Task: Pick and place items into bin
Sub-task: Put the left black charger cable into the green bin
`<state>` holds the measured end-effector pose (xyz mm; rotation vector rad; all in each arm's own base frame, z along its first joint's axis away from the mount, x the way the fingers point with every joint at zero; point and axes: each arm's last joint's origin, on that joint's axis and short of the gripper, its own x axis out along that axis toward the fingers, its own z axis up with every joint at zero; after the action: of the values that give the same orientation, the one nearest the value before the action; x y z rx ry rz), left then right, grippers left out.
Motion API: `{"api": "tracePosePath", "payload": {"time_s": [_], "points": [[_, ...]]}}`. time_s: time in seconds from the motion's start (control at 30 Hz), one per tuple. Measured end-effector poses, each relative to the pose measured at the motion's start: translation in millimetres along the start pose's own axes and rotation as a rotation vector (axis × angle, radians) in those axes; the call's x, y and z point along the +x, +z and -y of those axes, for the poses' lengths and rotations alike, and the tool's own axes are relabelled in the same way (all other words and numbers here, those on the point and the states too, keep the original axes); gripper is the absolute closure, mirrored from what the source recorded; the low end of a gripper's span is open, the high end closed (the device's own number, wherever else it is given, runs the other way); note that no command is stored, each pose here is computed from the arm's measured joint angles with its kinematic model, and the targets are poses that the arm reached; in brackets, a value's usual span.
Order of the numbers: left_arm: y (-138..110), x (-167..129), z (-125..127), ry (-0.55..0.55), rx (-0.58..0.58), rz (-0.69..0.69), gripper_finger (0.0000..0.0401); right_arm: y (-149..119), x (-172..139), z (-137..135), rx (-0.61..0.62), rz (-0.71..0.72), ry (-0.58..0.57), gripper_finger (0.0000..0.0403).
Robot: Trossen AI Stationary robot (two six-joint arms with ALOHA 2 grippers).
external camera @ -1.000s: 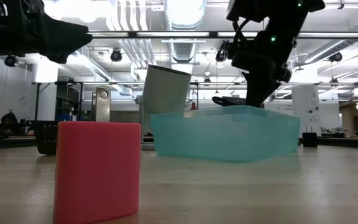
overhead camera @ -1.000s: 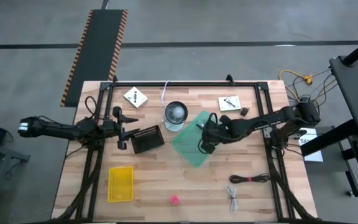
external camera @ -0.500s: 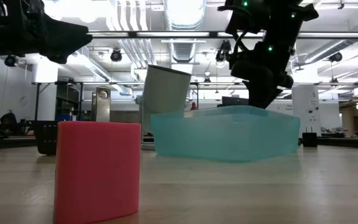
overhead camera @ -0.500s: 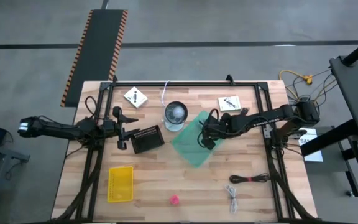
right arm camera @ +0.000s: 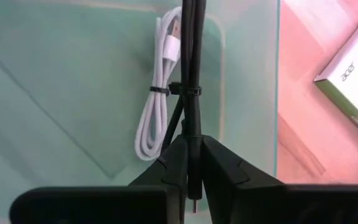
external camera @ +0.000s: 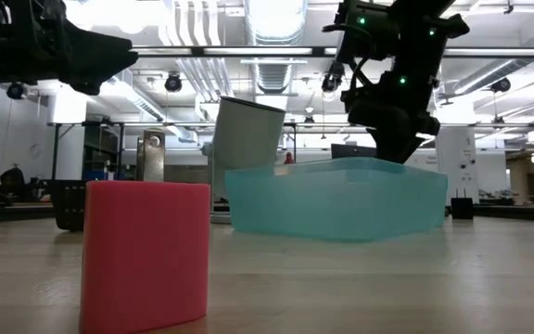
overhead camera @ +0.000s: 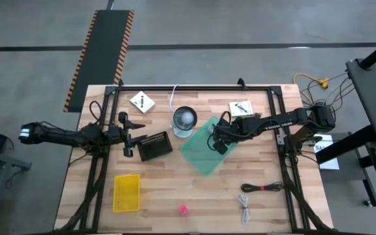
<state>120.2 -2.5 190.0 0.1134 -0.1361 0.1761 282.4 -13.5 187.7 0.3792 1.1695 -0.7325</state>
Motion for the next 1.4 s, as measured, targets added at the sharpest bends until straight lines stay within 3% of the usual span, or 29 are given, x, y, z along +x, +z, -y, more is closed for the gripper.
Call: {"api": "tracePosePath", "payload": {"time_s": [1.4], "points": [[-1.3, 0.2, 0.2, -0.001, 0.003, -0.01, 0.0218, 10.5, 7.2, 14.2, 0.015, -0.069, 0.064, 0.0383]]}}
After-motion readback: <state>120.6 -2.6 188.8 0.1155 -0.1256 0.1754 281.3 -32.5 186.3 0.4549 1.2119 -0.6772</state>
